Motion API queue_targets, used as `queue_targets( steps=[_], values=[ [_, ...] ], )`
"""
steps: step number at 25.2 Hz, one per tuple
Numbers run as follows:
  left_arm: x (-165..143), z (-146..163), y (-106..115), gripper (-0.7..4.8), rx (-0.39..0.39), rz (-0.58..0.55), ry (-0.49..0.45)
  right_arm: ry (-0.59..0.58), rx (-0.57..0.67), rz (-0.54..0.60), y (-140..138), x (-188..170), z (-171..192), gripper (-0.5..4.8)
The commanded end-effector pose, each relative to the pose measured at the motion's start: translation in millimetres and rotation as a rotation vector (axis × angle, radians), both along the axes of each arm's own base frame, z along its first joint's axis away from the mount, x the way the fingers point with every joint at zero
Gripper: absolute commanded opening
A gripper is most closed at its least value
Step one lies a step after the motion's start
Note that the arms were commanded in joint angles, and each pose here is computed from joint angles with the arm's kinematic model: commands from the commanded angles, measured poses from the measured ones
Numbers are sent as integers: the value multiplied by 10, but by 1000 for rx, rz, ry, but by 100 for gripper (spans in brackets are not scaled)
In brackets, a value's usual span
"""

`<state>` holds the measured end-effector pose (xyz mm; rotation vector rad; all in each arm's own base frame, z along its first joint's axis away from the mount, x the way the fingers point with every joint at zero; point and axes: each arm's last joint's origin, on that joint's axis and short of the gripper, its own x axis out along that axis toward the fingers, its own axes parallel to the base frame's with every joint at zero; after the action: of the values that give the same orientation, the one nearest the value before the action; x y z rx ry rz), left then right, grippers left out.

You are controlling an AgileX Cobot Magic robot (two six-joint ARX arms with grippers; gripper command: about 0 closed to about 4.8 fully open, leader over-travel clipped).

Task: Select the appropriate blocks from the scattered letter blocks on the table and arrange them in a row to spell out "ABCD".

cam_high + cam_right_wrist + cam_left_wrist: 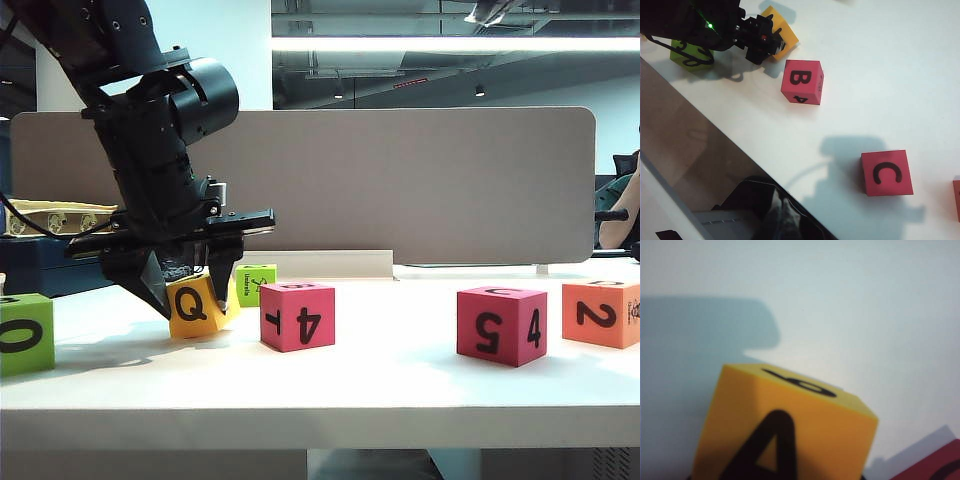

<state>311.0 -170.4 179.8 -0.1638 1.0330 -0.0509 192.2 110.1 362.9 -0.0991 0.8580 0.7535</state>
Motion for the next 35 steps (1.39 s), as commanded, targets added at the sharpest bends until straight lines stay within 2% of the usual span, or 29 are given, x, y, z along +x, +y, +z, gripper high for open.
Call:
queue_targets(
  steps=[1,7,9,10,14,18,22,25,27,29,33,35],
  values=[
    [-41,-57,-6,312,-5,-13,53,-12,8,3,1,-3,21,-2],
    [-23,-42,-14,323,6,-42,28,-12,8,3,1,-3,21,-2],
    [-9,-23,-14,357,38,-57,8,-12,8,3,1,-3,21,-1],
    [10,8,-17,406,71,-83,-12,-12,8,3,1,-3,21,-2],
    [52,130,-28,408,130,-105,-27,-12,8,3,1,-3,21,-2],
    [131,412,-57,408,242,-200,-56,-13,8,3,1,-2,21,-2],
    [154,567,-59,408,340,-317,-57,-8,5,3,-1,-7,19,-2],
    [134,614,-46,407,453,-497,-31,7,-3,3,-7,-18,8,-2],
    [133,611,-41,407,483,-545,-28,10,-4,3,-8,-20,6,-2],
    [149,614,-26,407,481,-558,-34,12,-5,3,-9,-22,5,-2],
    [204,613,29,408,343,-600,-36,26,-13,2,-14,-32,-5,-2],
    [211,609,43,409,318,-603,-31,30,-17,1,-17,-35,-8,-2]
  ],
)
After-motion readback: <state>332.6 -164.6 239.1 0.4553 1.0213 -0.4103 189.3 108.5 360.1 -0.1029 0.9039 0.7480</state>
